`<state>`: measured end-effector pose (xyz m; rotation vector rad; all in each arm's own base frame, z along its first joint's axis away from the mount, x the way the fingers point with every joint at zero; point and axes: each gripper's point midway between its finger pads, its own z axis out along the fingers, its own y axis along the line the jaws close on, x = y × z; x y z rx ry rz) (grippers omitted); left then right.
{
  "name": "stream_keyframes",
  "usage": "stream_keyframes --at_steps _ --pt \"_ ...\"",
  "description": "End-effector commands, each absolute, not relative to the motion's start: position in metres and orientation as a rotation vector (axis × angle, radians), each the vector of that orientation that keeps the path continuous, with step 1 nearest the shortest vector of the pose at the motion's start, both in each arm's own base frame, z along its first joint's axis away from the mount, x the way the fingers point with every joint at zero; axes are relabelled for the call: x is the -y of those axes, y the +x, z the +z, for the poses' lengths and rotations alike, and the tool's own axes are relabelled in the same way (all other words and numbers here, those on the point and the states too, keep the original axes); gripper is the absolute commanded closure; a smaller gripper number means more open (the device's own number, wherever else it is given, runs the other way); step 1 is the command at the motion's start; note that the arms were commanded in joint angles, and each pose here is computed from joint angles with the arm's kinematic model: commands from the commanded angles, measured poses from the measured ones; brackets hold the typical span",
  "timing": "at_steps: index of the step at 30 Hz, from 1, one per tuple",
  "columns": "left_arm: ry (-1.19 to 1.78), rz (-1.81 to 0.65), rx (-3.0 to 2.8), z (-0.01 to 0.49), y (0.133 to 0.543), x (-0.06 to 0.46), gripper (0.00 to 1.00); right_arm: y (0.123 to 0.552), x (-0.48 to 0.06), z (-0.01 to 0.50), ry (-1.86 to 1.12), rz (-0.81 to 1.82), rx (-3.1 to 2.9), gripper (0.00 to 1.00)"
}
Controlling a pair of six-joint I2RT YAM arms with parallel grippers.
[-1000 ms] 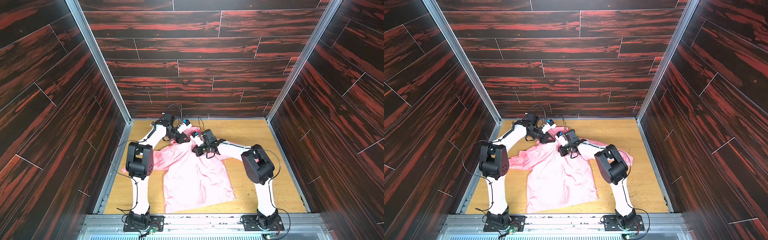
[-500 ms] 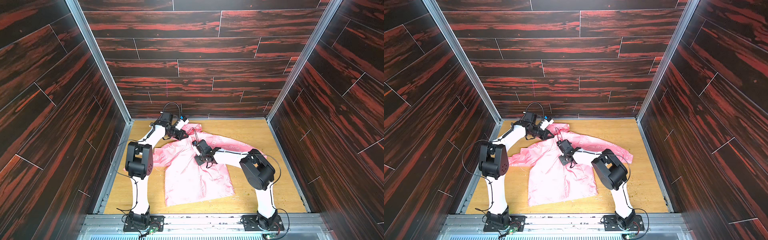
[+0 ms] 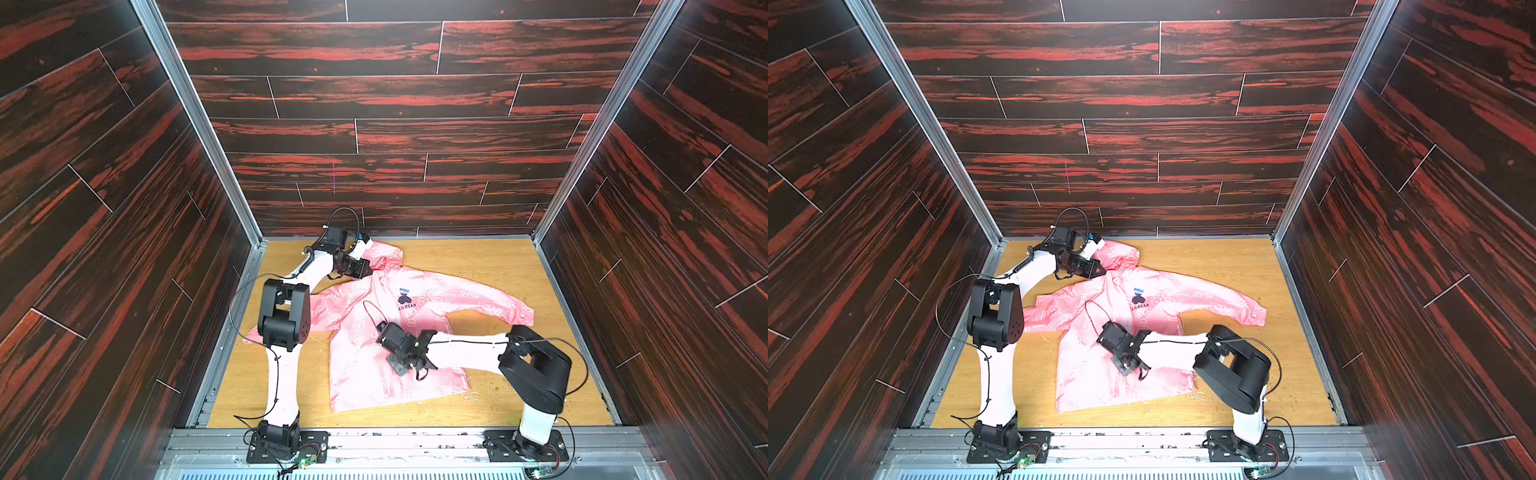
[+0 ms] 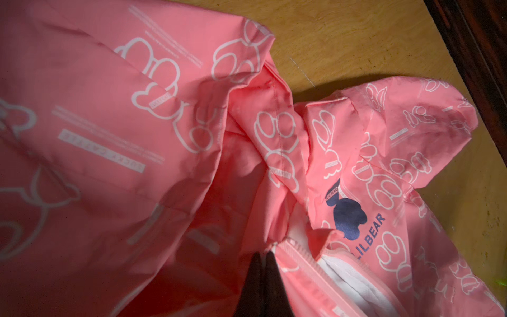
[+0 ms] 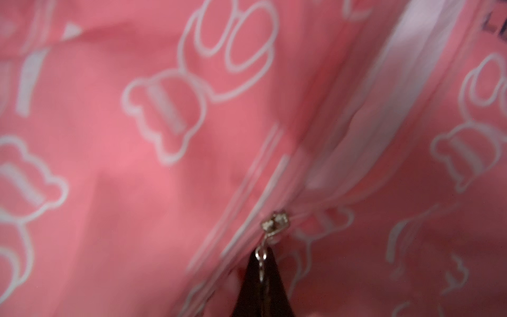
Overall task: Unzip the jacket
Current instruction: Unzip the zipper on the jacket, then smooth out the jacket at the center of the board.
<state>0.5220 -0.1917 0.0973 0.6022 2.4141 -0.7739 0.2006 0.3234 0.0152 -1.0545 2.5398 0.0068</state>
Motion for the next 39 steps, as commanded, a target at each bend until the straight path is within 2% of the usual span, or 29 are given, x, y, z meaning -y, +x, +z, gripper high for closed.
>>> stream_keyframes --at_steps 1,6,12,16,20,21,22,23,24,25,28,31,35,39 --pt "0.525 -0.624 -2.295 0.124 0.568 0.167 1.0 0.129 -0.274 -0.001 -1.155 -0.142 -2.769 1.0" --pt "0.508 -0.59 -2.3 0.117 0.576 0.164 1.0 0.074 -0.259 0.001 -1.174 -0.19 -2.852 1.0" --pt "0.499 -0.568 -2.3 0.113 0.58 0.162 1.0 0.028 -0.238 -0.001 -1.142 -0.234 -2.939 1.0" --pt "0.497 -0.558 -2.289 0.117 0.584 0.162 1.0 0.014 -0.231 -0.002 -1.132 -0.205 -2.969 1.0" --pt "0.526 -0.585 -2.249 0.131 0.581 0.166 1.0 0.023 -0.229 0.01 -1.138 -0.201 -2.926 1.0" --pt "0.525 -0.583 -2.23 0.138 0.579 0.166 0.88 0.025 -0.232 0.013 -1.158 -0.175 -2.93 1.0" --pt "0.528 -0.586 -2.207 0.145 0.576 0.166 0.78 0.028 -0.235 0.016 -1.165 -0.16 -2.929 0.88" --pt "0.54 -0.581 -2.175 0.155 0.571 0.166 0.68 0.031 -0.24 0.02 -1.183 -0.138 -2.916 0.7" --pt "0.546 -0.567 -2.148 0.163 0.566 0.165 0.5 0.033 -0.246 0.026 -1.196 -0.099 -2.9 0.59" --pt "0.56 -0.554 -2.11 0.174 0.559 0.164 0.02 0.037 -0.254 0.035 -1.2 -0.053 -2.876 0.5" --pt "0.572 -0.476 -2.018 0.203 0.536 0.155 0.0 0.052 -0.278 0.065 -1.126 0.172 -2.86 0.35" --pt "0.498 -0.397 -1.981 0.225 0.511 0.139 0.0 0.077 -0.295 0.103 -1.029 0.351 -2.802 0.26" --pt "0.365 -0.359 -1.964 0.26 0.473 0.119 0.0 0.128 -0.293 0.14 -0.815 0.46 -2.775 0.26" --pt "0.249 -0.306 -2.082 0.259 0.439 0.099 0.0 0.191 -0.274 0.145 -0.573 0.513 -2.793 0.28"
